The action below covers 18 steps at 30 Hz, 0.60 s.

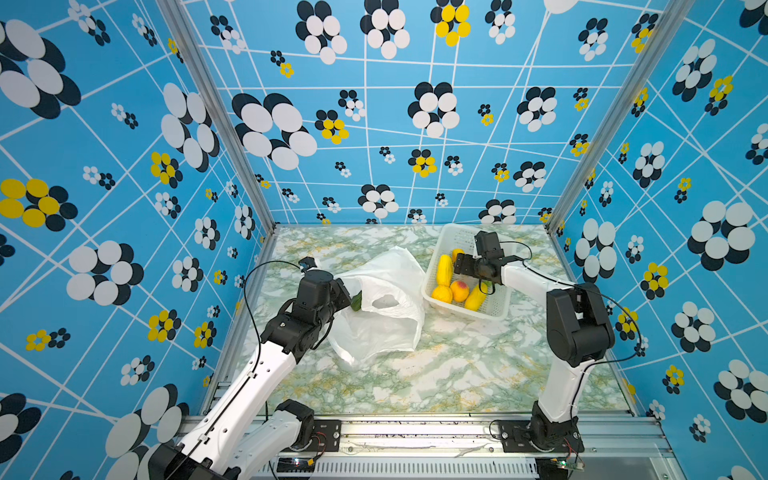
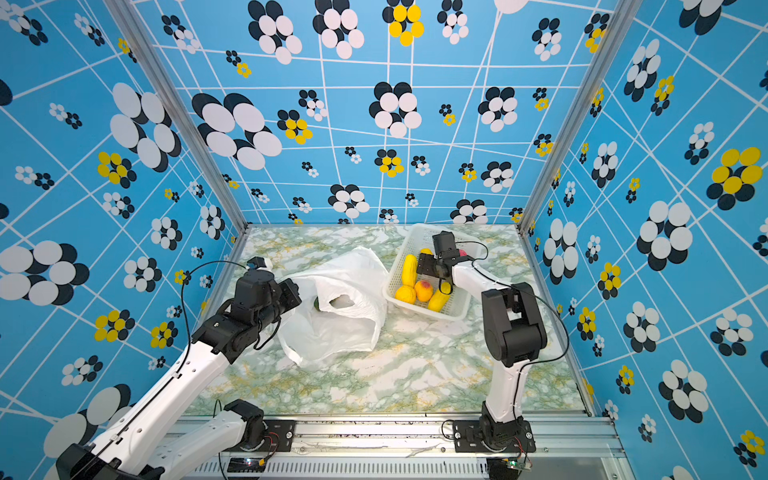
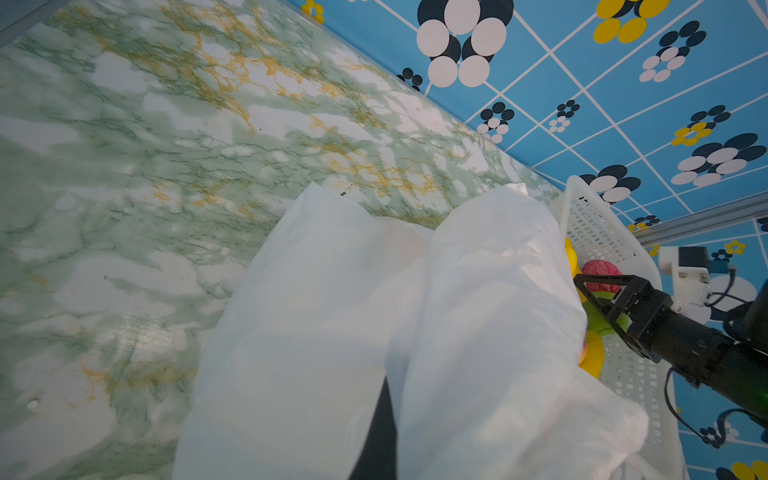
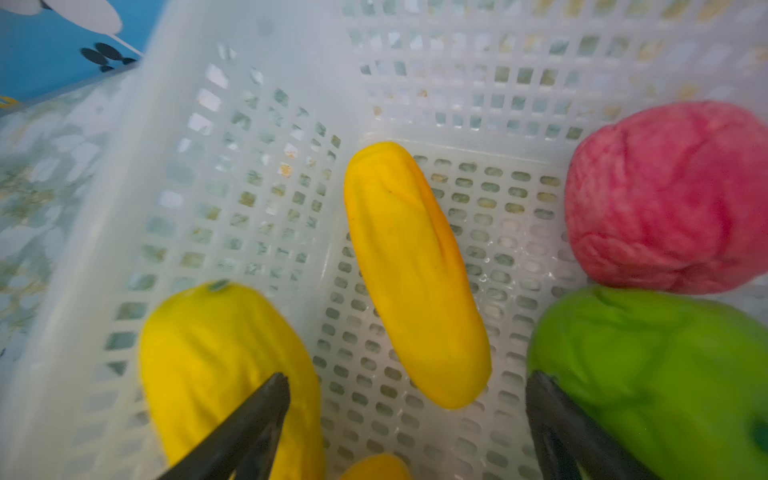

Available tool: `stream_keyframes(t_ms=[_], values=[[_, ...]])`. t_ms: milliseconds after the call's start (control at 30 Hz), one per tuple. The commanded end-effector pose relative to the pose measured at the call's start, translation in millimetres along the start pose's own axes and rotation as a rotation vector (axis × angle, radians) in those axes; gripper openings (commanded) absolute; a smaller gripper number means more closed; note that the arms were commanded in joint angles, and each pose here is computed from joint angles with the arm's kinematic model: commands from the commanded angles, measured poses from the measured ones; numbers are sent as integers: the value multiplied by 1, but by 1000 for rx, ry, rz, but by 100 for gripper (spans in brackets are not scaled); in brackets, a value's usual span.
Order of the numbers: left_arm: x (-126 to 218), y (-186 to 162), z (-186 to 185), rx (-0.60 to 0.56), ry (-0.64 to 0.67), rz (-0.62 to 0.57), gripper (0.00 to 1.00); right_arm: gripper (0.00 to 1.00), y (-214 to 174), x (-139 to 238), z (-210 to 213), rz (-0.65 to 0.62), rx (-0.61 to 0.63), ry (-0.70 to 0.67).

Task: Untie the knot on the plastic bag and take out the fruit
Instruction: 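Move the right gripper back over the bag and lower it inside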

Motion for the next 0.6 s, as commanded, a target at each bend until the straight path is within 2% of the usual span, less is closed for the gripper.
stream_keyframes(t_ms=[0, 133, 233, 400, 567], values=[[-7, 4, -4, 5, -13, 4, 0, 93, 12, 38, 5, -110, -1, 53], [-9, 5, -6, 8, -28, -16, 0, 92, 7, 79, 24, -261, 16, 197], [-10, 5, -3, 13, -20, -26, 0, 89, -2, 111, 51, -373, 97, 295], [-9, 10, -5, 9, -12, -24, 0, 73, -31, 164, 116, -508, 330, 489], [-14, 5, -3, 11, -15, -12, 0, 68, -85, 200, 168, -609, 594, 691]])
Point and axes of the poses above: each gripper's point midway between its finger pads, its own x axis back along the fingers, its own z axis along the line the jaws close on, y = z × x, the point moved 3 cm from there along x, back along the fingers, and after that the axes turned 1 degree about x, right-handed, at the moved point
